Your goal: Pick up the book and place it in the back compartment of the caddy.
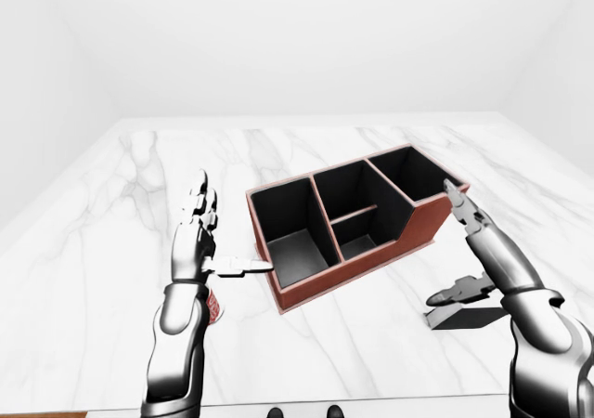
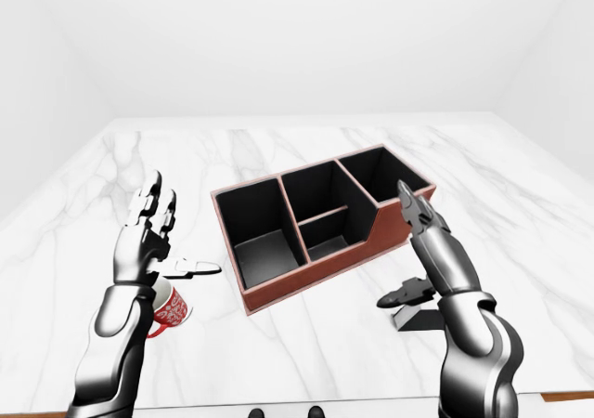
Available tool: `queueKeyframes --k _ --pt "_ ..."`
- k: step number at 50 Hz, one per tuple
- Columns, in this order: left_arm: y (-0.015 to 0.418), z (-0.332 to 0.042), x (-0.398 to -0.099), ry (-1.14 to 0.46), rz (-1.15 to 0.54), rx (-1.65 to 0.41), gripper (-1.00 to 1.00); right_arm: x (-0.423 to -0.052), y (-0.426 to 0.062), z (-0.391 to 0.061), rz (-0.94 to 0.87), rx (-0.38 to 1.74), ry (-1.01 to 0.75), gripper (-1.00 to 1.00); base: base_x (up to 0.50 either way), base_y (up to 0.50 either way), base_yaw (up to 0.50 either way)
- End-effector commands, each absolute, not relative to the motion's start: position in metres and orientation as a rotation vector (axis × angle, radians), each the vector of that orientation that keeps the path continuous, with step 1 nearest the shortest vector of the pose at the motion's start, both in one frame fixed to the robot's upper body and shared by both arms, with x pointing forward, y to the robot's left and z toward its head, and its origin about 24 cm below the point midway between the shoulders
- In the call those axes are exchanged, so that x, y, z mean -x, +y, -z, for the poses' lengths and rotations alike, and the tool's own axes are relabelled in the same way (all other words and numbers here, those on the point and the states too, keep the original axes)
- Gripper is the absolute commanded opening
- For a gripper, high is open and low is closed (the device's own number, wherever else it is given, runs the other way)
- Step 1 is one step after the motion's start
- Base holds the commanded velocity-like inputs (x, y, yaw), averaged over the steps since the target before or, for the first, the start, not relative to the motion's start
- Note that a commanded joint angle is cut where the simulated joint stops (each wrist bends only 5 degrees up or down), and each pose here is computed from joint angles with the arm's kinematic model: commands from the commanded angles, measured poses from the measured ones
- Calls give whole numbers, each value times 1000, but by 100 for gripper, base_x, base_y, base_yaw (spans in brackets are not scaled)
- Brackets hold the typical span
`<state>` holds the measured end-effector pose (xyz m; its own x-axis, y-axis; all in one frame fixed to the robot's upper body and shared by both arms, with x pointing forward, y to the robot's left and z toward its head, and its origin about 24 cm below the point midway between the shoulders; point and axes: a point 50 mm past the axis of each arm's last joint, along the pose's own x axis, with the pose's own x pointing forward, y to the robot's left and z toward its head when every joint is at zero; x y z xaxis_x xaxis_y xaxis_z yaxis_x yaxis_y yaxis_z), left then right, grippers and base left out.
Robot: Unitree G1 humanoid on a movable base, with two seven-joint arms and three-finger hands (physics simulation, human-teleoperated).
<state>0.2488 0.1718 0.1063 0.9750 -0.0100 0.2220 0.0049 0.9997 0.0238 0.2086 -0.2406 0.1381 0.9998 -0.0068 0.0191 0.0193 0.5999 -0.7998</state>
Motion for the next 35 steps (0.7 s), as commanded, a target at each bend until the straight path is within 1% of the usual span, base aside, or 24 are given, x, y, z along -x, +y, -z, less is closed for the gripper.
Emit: queueKeyframes --k 1,35 --pt "171 -104 -249 -214 10 -26 100 -208 -245 -130 9 929 35 100 0 0 0" --pt "171 -98 -251 -187 11 -32 100 -202 -253 -104 -29 924 186 100 0 0 0"
